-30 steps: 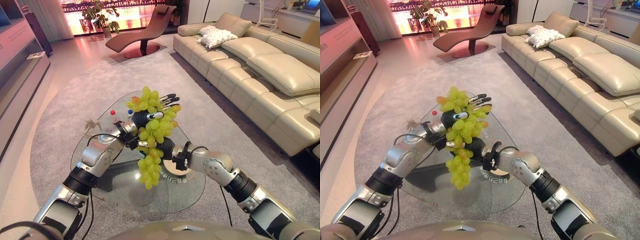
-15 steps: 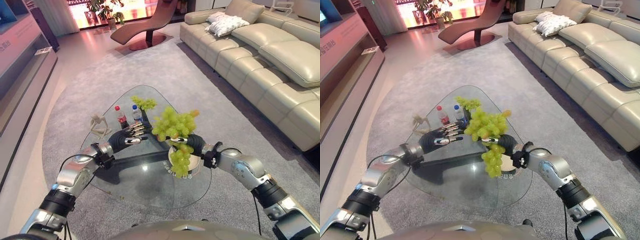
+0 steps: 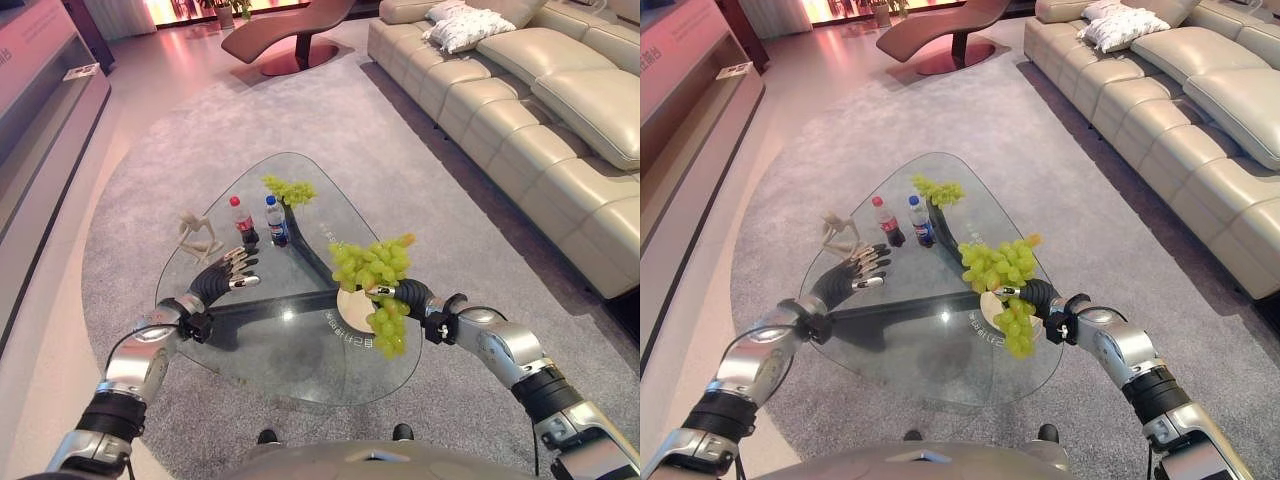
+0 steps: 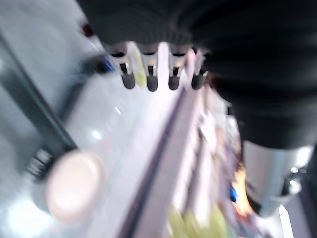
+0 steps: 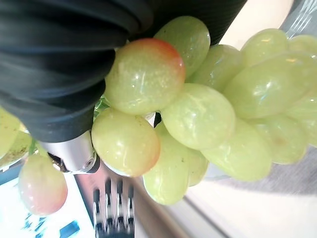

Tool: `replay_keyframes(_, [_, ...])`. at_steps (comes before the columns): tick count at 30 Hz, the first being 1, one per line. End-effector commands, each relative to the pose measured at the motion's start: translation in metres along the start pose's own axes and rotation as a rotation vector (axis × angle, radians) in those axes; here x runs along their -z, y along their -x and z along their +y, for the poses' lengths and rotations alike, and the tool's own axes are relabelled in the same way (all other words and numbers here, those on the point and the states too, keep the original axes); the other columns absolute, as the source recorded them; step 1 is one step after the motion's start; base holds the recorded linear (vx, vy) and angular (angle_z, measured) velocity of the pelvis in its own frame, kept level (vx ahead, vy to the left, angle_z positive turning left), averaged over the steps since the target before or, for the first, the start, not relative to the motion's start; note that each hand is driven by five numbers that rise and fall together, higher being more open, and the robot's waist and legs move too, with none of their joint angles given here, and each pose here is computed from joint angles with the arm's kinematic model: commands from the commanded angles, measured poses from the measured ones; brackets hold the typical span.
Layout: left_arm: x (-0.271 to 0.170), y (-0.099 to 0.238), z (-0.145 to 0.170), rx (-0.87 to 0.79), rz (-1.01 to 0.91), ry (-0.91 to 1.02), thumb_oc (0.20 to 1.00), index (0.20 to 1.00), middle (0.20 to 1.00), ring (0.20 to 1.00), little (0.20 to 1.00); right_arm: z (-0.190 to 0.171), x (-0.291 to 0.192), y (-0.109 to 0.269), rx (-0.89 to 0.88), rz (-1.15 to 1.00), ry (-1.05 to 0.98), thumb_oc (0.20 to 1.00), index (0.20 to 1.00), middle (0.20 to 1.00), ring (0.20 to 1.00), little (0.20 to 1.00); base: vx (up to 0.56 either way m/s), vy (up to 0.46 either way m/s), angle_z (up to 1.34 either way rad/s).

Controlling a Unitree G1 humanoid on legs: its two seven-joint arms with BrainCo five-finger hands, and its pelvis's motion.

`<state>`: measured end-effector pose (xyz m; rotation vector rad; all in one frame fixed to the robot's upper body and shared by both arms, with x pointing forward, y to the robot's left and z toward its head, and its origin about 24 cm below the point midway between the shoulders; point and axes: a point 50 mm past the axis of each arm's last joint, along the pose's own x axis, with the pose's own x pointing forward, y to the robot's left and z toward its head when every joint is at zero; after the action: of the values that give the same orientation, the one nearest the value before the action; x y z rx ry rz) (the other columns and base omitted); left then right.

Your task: Pick up fruits into the plate

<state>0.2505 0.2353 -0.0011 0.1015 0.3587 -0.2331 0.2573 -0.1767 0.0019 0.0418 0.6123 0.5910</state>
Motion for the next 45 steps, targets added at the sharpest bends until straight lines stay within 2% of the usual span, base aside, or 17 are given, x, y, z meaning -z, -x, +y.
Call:
replay_keyframes(1, [-0.003,-0.012,0.014,-0.168,0.034,-0.134,1.000,1.000,1.000,1.000,1.000,0.004,-0.050,-0.011,0.015,-0.210,0.035,0.200,0.200,0.200,0.200,0.200,-0.15,-0.019,0.10])
replay_keyframes(4, [0.030,-0.016,0.007,-0.267,0.181,-0.093,1.000,1.000,1.000,1.000,1.000,-0.006,-0.049,-0.018,0.097,-0.200,0.015,0.200,0.200,0.200,0.200,0.200,-0.17,-0.030,0.13])
replay_keyframes(9, [0.081,-0.001,0.006,-0.381,0.379,-0.113,1.000,1.000,1.000,1.000,1.000,-0.029,-0.038,-0.017,0.271,-0.134,0.060,0.200,0.200,0.200,0.200,0.200,-0.05,-0.031,0.15])
replay_keyframes(13, [0.118,0.022,0.013,-0.448,0.542,-0.167,1.000,1.000,1.000,1.000,1.000,-0.071,-0.026,-0.001,0.522,-0.027,0.184,0.200,0.200,0.200,0.200,0.200,-0.02,-0.045,0.10])
replay_keyframes(17, [0.131,0.033,0.019,-0.458,0.625,-0.207,1.000,1.000,1.000,1.000,1.000,-0.101,-0.036,0.013,0.672,0.022,0.210,0.200,0.200,0.200,0.200,0.200,-0.02,-0.019,0.06])
replay_keyframes(25, [0.130,0.031,0.021,-0.452,0.618,-0.211,1.000,1.000,1.000,1.000,1.000,-0.129,-0.056,0.033,0.868,0.049,0.324,0.200,0.200,0.200,0.200,0.200,-0.02,0.000,0.07])
replay_keyframes(28, [0.122,0.023,0.017,-0.427,0.573,-0.215,1.000,1.000,1.000,1.000,1.000,-0.137,-0.083,0.042,0.937,0.010,0.388,0.200,0.200,0.200,0.200,0.200,-0.10,0.031,0.10])
replay_keyframes(37, [0.116,0.017,0.018,-0.449,0.545,-0.232,1.000,1.000,1.000,1.000,1.000,-0.139,-0.128,0.052,1.047,-0.090,0.502,0.200,0.200,0.200,0.200,0.200,-0.05,0.010,0.03])
replay_keyframes(40, [0.111,0.013,0.016,-0.445,0.523,-0.233,1.000,1.000,1.000,1.000,1.000,-0.140,-0.150,0.063,1.109,-0.100,0.658,0.200,0.200,0.200,0.200,0.200,-0.04,0.012,0.07])
replay_keyframes(45, [0.110,0.011,0.013,-0.431,0.515,-0.239,1.000,1.000,1.000,1.000,1.000,-0.143,-0.167,0.074,1.177,-0.102,0.689,0.200,0.200,0.200,0.200,0.200,-0.01,0.019,0.09])
